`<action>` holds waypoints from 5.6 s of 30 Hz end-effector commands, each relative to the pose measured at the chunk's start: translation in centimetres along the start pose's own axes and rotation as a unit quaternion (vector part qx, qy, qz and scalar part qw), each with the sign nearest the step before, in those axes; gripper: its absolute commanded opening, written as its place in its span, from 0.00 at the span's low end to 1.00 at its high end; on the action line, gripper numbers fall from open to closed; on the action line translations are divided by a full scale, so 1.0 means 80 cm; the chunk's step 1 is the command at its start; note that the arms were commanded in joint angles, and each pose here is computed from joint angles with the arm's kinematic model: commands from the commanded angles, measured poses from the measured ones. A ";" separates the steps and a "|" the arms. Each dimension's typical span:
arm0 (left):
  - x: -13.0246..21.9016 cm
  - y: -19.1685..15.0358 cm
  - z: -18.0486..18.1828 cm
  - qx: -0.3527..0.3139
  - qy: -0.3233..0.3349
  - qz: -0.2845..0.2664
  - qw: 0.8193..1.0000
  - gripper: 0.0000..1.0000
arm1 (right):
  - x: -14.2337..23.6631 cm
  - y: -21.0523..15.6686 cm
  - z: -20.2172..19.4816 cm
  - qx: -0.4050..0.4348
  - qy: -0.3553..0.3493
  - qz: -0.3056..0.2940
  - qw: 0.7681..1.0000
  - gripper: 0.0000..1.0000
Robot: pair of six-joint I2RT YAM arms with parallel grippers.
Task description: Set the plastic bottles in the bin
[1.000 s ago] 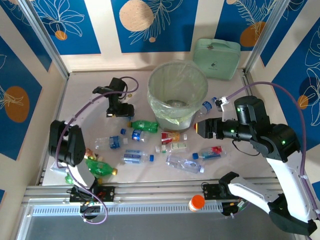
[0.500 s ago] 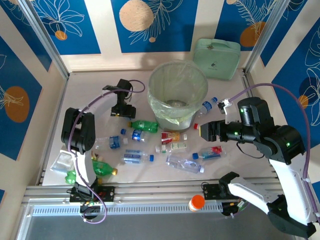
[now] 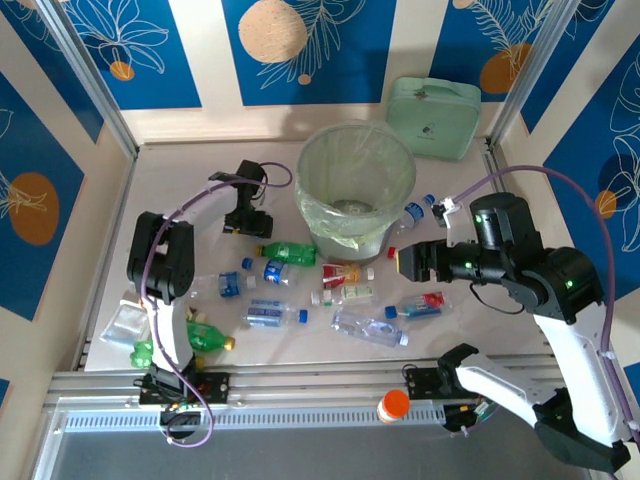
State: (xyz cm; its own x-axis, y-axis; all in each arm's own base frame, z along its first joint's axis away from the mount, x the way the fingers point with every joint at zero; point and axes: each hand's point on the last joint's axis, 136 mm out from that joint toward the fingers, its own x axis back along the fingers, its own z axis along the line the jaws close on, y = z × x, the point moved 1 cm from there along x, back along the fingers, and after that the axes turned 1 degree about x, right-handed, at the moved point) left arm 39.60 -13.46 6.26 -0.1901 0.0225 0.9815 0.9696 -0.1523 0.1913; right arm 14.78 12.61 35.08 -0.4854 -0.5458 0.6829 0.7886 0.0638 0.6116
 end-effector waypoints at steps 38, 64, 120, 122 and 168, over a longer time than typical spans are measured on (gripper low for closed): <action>0.319 -0.005 -0.066 -0.036 -0.197 -0.266 0.943 0.60 | 0.035 0.061 0.026 -0.008 0.033 -0.094 0.995 0.71; 0.451 -0.104 -0.216 -0.189 -0.439 -0.297 0.827 0.55 | -0.066 0.214 0.155 0.015 0.226 -0.073 0.971 0.76; 0.422 -0.130 0.021 0.057 -0.035 -0.449 0.891 0.88 | -0.318 0.207 -0.068 -0.058 -0.094 0.082 0.991 0.00; 0.418 -0.133 0.022 0.059 -0.036 -0.446 0.893 0.89 | -0.331 0.196 -0.071 -0.064 -0.093 0.099 0.989 0.01; 0.218 -0.237 0.039 0.575 -0.060 -0.061 0.813 0.88 | -0.026 0.063 0.038 0.002 0.028 -0.108 0.994 0.48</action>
State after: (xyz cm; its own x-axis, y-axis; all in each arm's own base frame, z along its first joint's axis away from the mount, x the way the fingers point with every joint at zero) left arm 21.54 -7.93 23.19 -0.5221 0.0627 0.8506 0.6167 0.7166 0.3257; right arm 19.35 17.74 37.85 -0.5903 -0.6064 0.5328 0.6800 -0.0179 0.7330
